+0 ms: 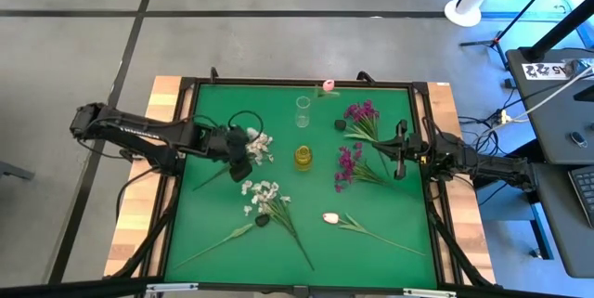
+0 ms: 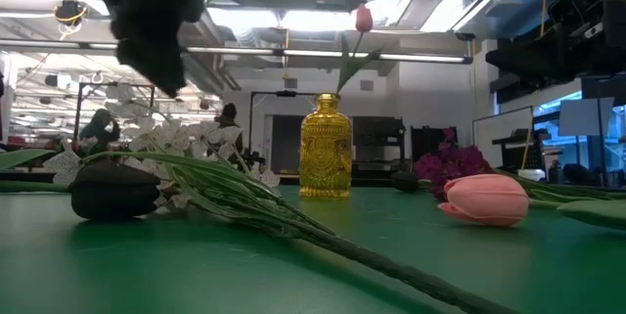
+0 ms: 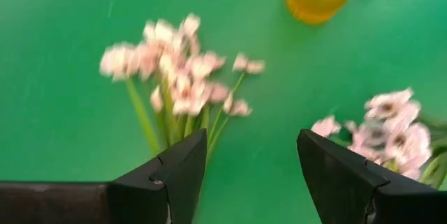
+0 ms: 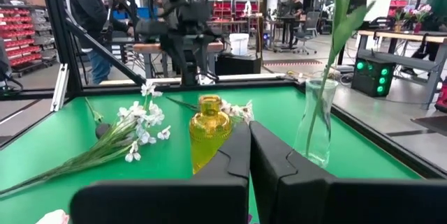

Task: Sort flowers into vase by color
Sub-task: Put the top white flowers into the transparent vase

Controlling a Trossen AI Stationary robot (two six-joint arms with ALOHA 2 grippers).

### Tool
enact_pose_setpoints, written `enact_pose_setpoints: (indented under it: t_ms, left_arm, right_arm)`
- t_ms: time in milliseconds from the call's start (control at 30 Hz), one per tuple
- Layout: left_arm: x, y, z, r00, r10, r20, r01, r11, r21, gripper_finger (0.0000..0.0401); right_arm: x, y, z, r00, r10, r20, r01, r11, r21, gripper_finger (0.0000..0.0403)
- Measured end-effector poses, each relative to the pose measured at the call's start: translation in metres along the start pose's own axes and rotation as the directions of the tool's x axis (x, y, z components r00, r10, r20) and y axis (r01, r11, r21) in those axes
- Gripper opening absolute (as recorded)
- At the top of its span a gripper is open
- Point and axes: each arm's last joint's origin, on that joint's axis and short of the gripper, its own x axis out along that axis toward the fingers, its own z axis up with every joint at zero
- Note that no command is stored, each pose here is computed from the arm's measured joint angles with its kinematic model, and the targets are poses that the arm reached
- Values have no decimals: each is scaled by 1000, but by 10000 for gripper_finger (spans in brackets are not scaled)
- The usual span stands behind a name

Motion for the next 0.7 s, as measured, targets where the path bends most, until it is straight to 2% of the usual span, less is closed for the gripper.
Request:
enact_pose_setpoints:
  t_ms: [300, 567, 700]
  left_arm:
    - [-4, 4, -17, 989, 75, -130, -91, 988, -122, 220]
    - [-5, 7, -22, 977, 114, -179, -145, 975, -168, 220]
    - [-5, 9, -23, 973, 128, -191, -163, 970, -183, 220]
  right_arm:
    - [0, 0, 2, 1000, 8, 19, -8, 1000, 4, 1]
    - [0, 0, 2, 1000, 8, 18, -11, 992, 127, 1]
    - [0, 0, 2, 1000, 8, 18, -11, 991, 134, 1]
